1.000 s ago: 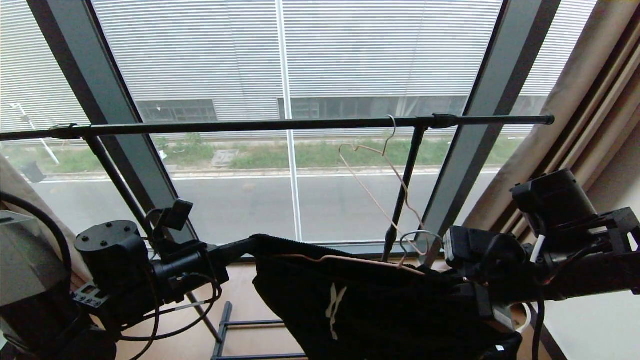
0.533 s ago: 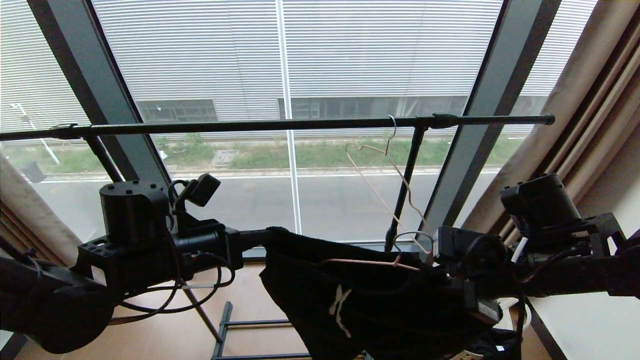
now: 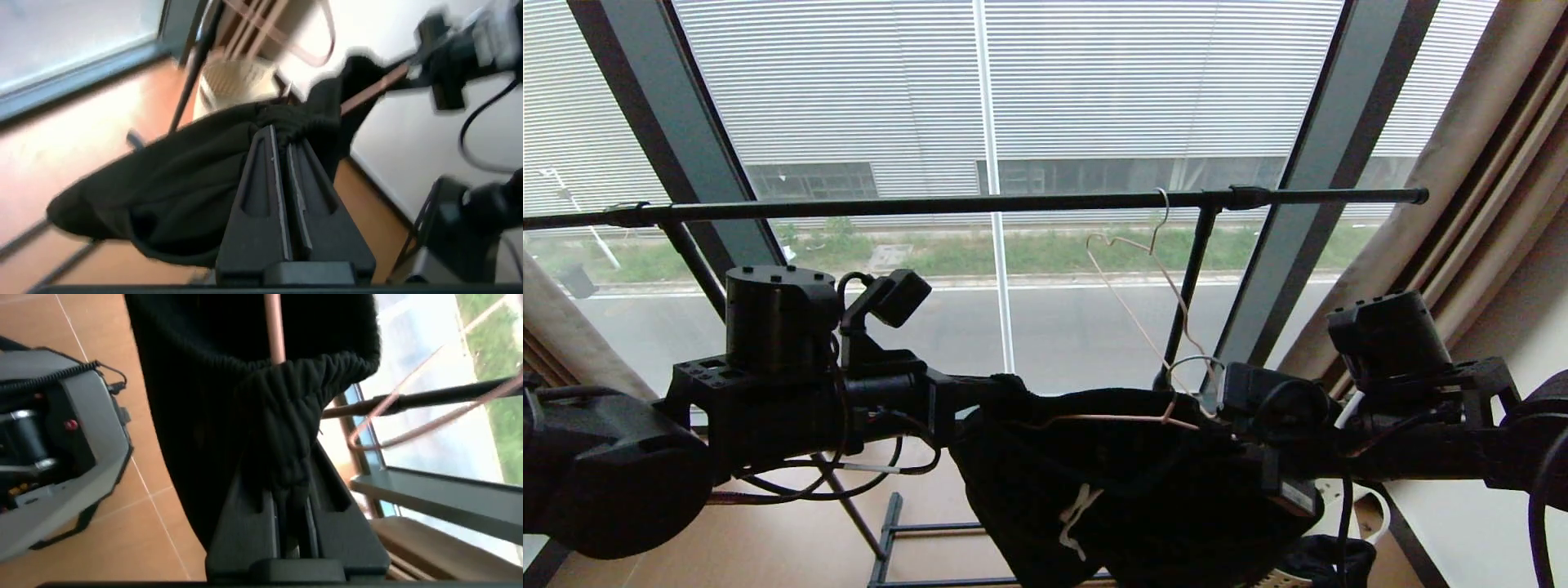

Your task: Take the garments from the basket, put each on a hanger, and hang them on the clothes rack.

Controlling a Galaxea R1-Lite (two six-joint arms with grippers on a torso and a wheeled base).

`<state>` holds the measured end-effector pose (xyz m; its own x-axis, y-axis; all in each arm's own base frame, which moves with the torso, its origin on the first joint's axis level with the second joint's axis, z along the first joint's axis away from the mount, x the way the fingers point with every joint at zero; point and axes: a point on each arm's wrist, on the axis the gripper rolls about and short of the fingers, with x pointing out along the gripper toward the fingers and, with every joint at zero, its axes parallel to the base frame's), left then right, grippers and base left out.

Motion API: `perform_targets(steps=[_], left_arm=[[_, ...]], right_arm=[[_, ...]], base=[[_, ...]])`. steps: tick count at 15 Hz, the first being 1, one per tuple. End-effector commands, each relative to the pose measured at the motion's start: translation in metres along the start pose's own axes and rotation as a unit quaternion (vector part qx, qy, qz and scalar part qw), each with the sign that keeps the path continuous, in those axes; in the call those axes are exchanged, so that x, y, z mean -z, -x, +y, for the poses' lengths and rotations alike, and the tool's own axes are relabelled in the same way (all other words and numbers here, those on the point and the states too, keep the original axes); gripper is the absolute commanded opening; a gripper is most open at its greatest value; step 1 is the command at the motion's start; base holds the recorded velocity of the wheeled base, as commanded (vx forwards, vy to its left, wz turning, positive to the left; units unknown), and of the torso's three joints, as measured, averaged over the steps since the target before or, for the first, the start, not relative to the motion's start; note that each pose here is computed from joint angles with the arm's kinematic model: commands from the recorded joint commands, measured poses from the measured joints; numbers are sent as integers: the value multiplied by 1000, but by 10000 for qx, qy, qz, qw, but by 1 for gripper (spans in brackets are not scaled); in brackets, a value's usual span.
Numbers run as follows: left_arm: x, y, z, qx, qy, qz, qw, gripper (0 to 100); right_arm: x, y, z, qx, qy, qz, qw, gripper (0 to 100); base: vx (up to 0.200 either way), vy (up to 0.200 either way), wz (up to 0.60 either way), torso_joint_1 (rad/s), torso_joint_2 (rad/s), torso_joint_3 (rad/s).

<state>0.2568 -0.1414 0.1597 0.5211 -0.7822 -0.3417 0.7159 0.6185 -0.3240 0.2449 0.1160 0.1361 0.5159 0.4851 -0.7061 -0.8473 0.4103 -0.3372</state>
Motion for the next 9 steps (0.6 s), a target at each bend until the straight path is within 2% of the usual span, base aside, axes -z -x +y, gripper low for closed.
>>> perform_targets(steps=[1,5,7,8,9], left_arm=[[-11,-7,-13,-13,-169,24,9999,0],[-15,-19,-28,-311,-327,275,9986,0],[-17,-23,-34,-459,-496,407,9969,0],[-18,-28,-39,-615,-675,499,9946,0],[-19,-34,-43,-696,-728,531,9935,0]], right_arm=[[-1,0,-1,8,-108,-26,9999,0],[-2,1,-1,14,-392,-59,9992,0],[-2,2,-1,23,-435,-70,9990,0],[-3,3,-2,82,-463,-119,9988,0],[-3,2,-3,250,-448,-109,9986,0]], base=[[0,0,0,0,0,0],[0,0,0,0,0,0],[0,0,0,0,0,0],[0,0,0,0,0,0],[0,0,0,0,0,0]])
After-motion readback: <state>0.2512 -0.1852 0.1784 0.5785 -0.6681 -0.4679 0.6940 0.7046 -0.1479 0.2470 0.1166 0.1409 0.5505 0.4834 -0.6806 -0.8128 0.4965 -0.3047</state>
